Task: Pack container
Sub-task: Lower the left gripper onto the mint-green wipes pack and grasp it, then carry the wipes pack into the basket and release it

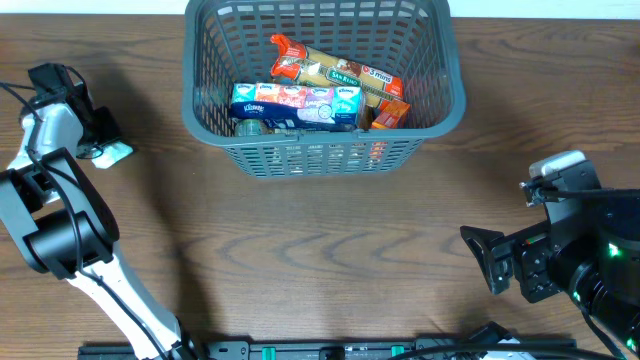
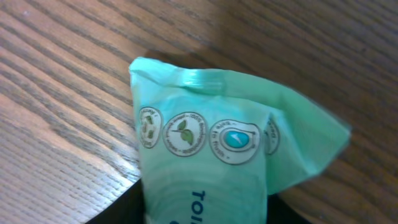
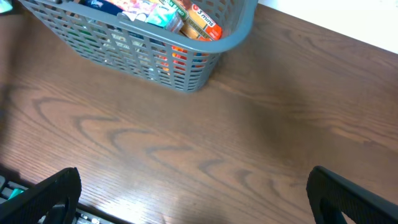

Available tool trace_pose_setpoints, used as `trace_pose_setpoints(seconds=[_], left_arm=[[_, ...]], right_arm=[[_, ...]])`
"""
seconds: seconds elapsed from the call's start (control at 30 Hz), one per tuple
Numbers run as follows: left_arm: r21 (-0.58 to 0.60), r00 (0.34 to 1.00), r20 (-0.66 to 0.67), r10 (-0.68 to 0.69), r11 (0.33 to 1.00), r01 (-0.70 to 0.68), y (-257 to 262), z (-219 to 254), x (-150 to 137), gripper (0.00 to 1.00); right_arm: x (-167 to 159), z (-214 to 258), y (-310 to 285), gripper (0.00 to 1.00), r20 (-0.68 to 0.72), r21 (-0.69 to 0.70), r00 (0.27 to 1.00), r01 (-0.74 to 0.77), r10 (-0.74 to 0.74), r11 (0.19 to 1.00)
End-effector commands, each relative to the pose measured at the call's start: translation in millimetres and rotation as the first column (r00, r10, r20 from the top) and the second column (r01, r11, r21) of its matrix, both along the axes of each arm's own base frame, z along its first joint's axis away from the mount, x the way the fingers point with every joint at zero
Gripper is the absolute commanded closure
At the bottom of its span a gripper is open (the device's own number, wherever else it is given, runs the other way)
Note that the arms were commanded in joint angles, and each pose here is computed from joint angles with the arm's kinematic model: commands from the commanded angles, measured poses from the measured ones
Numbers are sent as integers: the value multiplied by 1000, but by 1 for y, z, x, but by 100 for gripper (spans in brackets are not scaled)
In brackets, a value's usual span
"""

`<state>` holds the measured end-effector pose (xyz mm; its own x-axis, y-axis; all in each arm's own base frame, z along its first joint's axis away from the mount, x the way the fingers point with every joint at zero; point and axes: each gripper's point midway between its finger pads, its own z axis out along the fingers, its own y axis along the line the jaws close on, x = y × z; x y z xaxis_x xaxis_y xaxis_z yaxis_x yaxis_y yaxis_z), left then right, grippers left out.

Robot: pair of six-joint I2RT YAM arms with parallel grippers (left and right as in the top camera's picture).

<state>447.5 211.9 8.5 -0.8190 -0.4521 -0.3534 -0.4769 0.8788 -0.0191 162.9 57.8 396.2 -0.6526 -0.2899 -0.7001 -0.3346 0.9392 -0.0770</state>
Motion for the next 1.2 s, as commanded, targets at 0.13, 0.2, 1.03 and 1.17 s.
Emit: trace_pose_setpoints(seconds=[0.13, 0.2, 1.03, 1.17], left_arm=[[-52, 998, -18, 58, 997, -58, -7, -4, -7, 70], [-54, 997, -10, 72, 996, -72, -7, 5, -8, 73], [199, 506, 760, -408, 887, 417, -250, 394, -12, 81], [184, 504, 735, -453, 849, 495, -291, 365, 13, 81]], right_arm=[[0, 0, 0, 1, 2, -11, 1000, -5, 5, 1000], [0, 0, 0, 1, 3, -11, 1000, -5, 5, 1000], [0, 0, 0, 1, 2, -11, 1000, -5, 5, 1000], [0, 0, 0, 1, 2, -11, 1000, -5, 5, 1000]])
